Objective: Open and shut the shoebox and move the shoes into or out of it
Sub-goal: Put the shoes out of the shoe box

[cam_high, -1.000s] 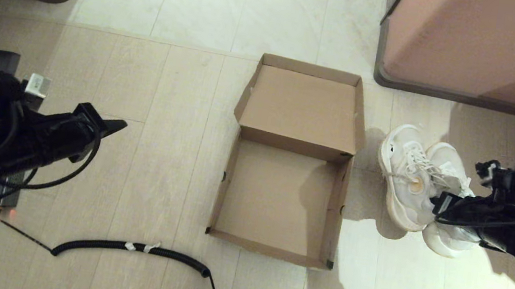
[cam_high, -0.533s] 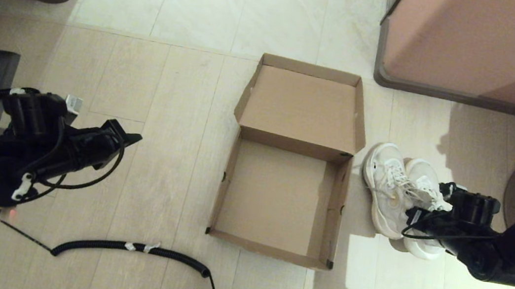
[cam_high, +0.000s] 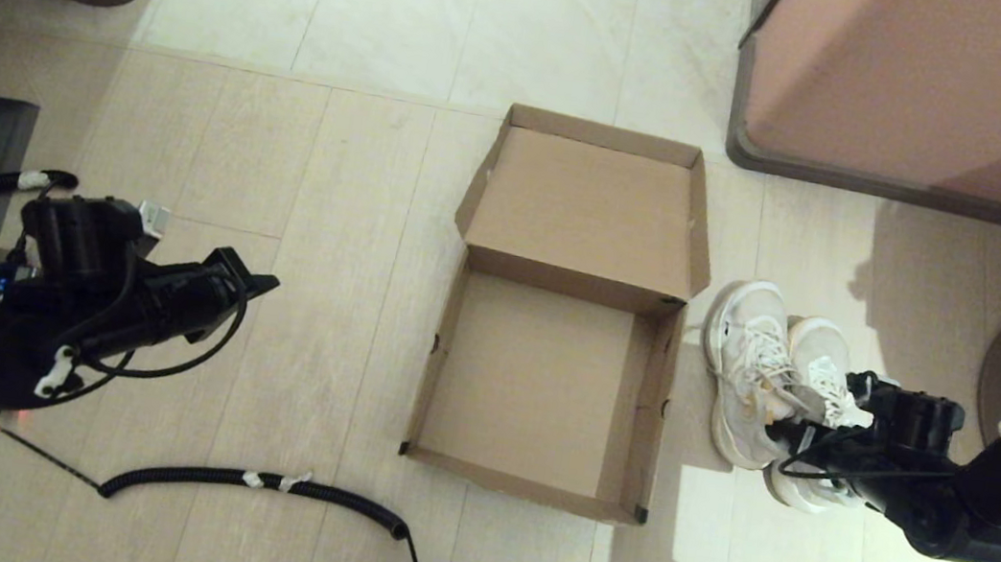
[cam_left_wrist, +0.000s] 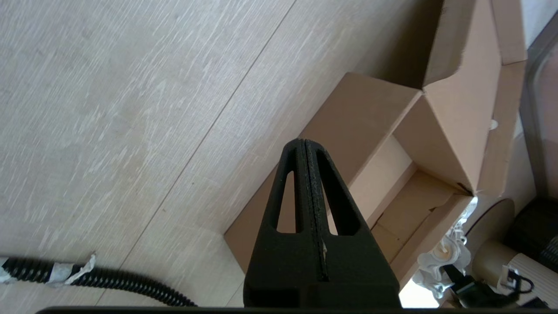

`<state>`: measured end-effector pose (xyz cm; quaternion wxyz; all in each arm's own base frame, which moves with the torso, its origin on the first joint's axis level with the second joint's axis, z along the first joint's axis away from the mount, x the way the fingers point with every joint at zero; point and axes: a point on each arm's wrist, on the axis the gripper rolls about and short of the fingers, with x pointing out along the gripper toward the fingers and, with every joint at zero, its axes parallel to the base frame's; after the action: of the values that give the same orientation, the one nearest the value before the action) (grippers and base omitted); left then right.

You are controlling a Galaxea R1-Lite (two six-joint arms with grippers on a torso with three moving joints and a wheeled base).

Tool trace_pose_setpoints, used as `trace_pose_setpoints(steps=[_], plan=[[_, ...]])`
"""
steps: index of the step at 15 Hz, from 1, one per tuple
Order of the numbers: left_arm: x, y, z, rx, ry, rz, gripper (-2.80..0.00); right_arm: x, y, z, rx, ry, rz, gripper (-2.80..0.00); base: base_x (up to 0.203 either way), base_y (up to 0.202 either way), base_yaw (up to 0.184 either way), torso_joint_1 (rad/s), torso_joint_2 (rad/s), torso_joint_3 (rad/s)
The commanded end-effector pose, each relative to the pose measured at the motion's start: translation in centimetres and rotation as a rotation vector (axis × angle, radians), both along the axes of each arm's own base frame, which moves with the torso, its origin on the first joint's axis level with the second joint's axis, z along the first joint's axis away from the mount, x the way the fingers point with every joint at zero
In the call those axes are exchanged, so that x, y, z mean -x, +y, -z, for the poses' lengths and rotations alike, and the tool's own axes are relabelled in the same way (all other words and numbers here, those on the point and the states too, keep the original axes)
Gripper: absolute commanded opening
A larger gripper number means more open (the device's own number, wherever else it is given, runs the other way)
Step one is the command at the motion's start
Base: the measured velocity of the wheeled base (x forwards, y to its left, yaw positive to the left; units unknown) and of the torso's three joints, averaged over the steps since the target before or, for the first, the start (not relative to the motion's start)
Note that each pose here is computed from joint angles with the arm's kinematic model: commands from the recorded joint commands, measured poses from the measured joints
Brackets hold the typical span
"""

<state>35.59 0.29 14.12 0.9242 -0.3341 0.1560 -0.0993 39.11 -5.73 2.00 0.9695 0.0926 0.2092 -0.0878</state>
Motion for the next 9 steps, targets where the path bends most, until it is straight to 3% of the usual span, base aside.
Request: trace_pose_setpoints(steps=[1, 5, 8, 9], plan=[[0.3, 0.0, -0.7, 0.003, -0.021, 0.000, -2.80, 1.1, 0.1, -1.9, 0.004, -0.032, -0.001, 0.00, 0.000, 0.000, 0.000, 0.000, 0.00, 0.000], [2.0, -0.1, -3.3, 0.000, -0.087, 0.001, -2.80, 5.3, 0.8, -5.0, 0.008, -0.041, -0.003, 0.00, 0.000, 0.000, 0.000, 0.000, 0.00, 0.000], [5.5, -0.7, -5.2, -0.001, -0.129, 0.018, -2.80, 8.8, 1.4, -8.4, 0.018, -0.106, -0.007, 0.00, 0.000, 0.000, 0.000, 0.000, 0.00, 0.000], [7.2, -1.1, -5.1, -0.002, -0.118, 0.028, -2.80, 10.3, 1.8, -9.5, 0.022, -0.129, -0.014, -2.80, 0.000, 0.000, 0.000, 0.000, 0.00, 0.000]])
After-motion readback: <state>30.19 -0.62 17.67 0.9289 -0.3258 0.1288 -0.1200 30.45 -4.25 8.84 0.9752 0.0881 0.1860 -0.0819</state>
